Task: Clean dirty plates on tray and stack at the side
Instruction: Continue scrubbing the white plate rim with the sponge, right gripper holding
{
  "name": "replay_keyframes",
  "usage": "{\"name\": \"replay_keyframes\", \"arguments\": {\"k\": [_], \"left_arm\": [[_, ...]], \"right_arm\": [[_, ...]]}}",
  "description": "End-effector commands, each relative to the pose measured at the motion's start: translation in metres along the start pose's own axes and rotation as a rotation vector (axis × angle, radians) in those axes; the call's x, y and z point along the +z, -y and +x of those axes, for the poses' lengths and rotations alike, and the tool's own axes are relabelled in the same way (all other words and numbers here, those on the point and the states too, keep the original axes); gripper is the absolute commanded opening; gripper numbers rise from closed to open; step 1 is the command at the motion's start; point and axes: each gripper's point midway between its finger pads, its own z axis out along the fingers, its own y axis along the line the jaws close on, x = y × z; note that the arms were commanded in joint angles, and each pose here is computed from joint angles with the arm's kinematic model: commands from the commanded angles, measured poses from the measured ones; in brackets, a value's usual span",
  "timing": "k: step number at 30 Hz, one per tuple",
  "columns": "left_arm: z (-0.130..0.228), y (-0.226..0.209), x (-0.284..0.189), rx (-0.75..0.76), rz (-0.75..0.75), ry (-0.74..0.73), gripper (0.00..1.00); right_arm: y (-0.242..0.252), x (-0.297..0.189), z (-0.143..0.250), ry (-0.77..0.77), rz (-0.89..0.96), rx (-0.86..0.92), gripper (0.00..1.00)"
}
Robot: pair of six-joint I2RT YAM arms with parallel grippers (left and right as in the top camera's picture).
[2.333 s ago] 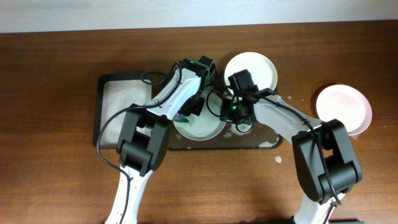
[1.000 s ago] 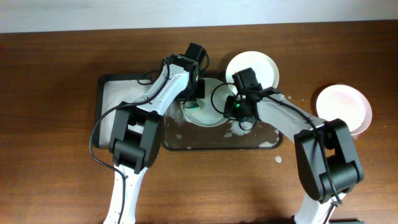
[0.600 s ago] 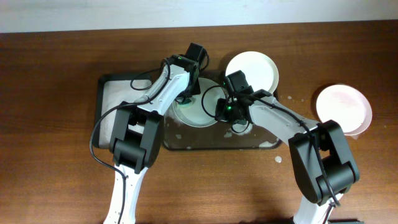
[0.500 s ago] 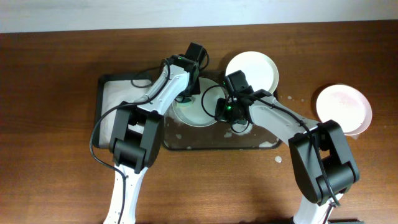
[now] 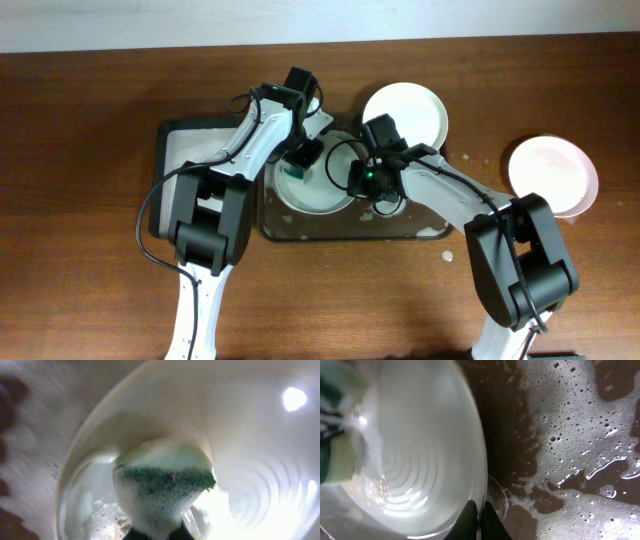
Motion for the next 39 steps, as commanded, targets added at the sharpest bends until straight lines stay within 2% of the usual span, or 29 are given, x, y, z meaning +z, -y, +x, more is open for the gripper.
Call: {"name": "replay_keyframes", "arguments": {"k": [1,7,12,15,19,24,26,28,32,33,35,38,39], "left_arm": [[0.037,0.03,0.042,0.14,0.159,-0.145,0.0],[0.036,0.049,0.038,0.226,0.279,-0.11,0.01],[0.028,0.048,0.039,0.211,0.276,-0.079,0.01],[0.01,0.038,0.041,0.102,0.238,-0.014,0.01],[-0.008,-0.005,0.044,-0.195,0.091,0.047,0.01],[0.014,-0.066,0.039,-0.505,-0.237,0.001,0.01],[0.03,-0.075,0.035,-0.561,-0.324,-0.046,0.0],[0.046,-0.074,0.032,-0.556,-0.346,-0.114,0.01],[0.073,-0.062,0.028,-0.545,-0.333,-0.237,0.01],[0.077,-0.054,0.028,-0.505,-0.301,-0.267,0.0],[0.075,-0.03,0.032,-0.38,-0.162,-0.296,0.0],[0.066,0.027,0.033,-0.124,0.179,-0.269,0.0],[0.063,0.038,0.031,-0.069,0.25,-0.249,0.01]], "right_arm": [[-0.006,0.006,0.013,-0.034,-0.015,-0.055,0.04],[-0.006,0.006,0.013,-0.034,-0.015,-0.055,0.04],[-0.006,0.006,0.013,-0.034,-0.015,-0.055,0.04],[-0.006,0.006,0.013,-0.034,-0.015,-0.055,0.04],[-0.005,0.006,0.012,-0.034,-0.015,-0.052,0.04],[-0.005,0.006,0.012,-0.034,-0.014,-0.052,0.04],[-0.005,0.006,0.012,-0.034,-0.014,-0.052,0.04],[-0.005,0.006,0.012,-0.034,-0.014,-0.052,0.04],[-0.005,0.006,0.012,-0.033,-0.015,-0.052,0.04],[-0.005,0.006,0.012,-0.033,-0.015,-0.052,0.04],[-0.005,0.006,0.012,-0.033,-0.015,-0.052,0.04],[-0.005,0.006,0.012,-0.033,-0.015,-0.052,0.04],[-0.005,0.006,0.012,-0.033,-0.015,-0.052,0.04]]}}
